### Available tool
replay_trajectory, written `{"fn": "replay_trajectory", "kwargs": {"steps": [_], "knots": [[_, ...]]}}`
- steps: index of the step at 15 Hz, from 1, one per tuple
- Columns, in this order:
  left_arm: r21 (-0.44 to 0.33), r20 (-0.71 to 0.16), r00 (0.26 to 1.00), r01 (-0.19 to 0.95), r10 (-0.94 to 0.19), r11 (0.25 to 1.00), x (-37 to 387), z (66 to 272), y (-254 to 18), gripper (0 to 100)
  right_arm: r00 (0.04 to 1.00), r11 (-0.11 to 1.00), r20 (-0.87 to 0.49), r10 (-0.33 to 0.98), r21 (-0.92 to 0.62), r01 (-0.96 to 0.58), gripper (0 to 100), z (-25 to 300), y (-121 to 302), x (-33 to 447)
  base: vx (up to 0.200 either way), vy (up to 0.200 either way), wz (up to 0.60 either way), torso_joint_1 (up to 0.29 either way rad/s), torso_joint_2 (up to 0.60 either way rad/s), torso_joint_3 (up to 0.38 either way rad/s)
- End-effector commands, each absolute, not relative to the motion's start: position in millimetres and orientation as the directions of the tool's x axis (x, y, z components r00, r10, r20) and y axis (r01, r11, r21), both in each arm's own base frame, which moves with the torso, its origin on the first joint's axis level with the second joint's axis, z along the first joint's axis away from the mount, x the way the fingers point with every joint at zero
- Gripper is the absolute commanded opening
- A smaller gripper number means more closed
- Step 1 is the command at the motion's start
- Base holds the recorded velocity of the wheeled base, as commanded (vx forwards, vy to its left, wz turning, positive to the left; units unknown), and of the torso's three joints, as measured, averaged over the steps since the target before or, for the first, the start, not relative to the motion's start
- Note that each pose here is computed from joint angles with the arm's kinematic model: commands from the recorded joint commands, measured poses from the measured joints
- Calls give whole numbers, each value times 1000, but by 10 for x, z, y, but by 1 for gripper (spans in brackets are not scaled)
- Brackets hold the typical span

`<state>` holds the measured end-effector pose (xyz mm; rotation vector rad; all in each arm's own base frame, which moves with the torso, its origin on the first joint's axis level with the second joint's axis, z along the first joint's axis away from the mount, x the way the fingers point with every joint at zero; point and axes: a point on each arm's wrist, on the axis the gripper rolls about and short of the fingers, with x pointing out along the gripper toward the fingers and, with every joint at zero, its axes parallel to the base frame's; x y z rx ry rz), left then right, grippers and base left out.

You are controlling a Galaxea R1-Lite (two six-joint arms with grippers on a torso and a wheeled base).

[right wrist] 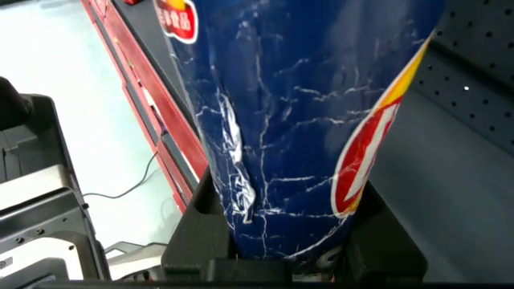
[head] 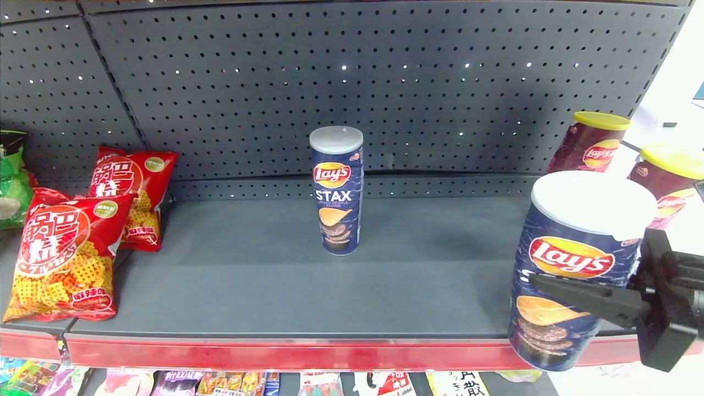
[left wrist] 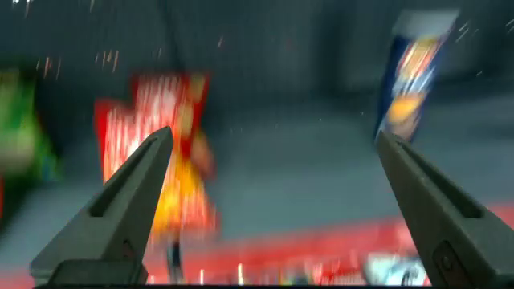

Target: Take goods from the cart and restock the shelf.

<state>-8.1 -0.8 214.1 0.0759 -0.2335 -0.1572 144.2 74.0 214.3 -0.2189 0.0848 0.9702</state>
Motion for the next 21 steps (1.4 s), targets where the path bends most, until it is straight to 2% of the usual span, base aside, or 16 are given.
{"fn": "replay_trajectory", "kwargs": {"steps": [1, 2, 3, 4, 5, 9, 12, 15, 17, 21], "knots": [[186, 100, 907, 386, -408, 903, 941, 2926, -233, 100, 563, 544, -169, 809, -146, -826, 0, 2181, 779, 1530, 0, 0, 0, 0, 0, 0], [183, 35, 874, 471, -485, 863, 1110, 2844, -301, 100, 565, 545, -157, 810, -154, -824, 0, 2224, 785, 1546, 0, 0, 0, 0, 0, 0], [181, 23, 868, 484, -496, 856, 1135, 2825, -312, 100, 565, 545, -155, 810, -156, -824, 0, 2233, 786, 1547, 0, 0, 0, 0, 0, 0], [202, -51, 805, 587, -590, 784, 1371, 2671, -402, 100, 567, 546, -144, 811, -162, -822, 0, 2271, 792, 1561, 0, 0, 0, 0, 0, 0], [209, -87, 764, 642, -639, 738, 1485, 2521, -437, 100, 567, 546, -143, 811, -162, -822, 0, 2275, 792, 1562, 0, 0, 0, 0, 0, 0], [238, -88, 686, 719, -722, 653, 2040, 2097, -514, 100, 570, 549, -135, 811, -164, -820, 0, 2303, 793, 1571, 0, 0, 0, 0, 0, 0], [211, -111, 643, 760, -758, 614, 2269, 2032, -549, 100, 571, 550, -137, 810, -163, -819, 0, 2302, 796, 1579, 0, 0, 0, 0, 0, 0], [175, -142, 648, 760, -748, 626, 2537, 1942, -564, 100, 571, 550, -134, 810, -163, -819, 0, 2334, 820, 1636, 0, 0, 0, 0, 0, 0], [127, -136, 642, 766, -754, 630, 2717, 1952, -620, 100, 571, 550, -133, 810, -164, -819, 0, 2355, 839, 1680, 0, 0, 0, 0, 0, 0], [124, -115, 586, 810, -802, 574, 3088, 1949, -950, 100, 570, 550, -139, 810, -158, -820, 0, 2351, 858, 1725, 0, 0, 0, 0, 0, 0]]}}
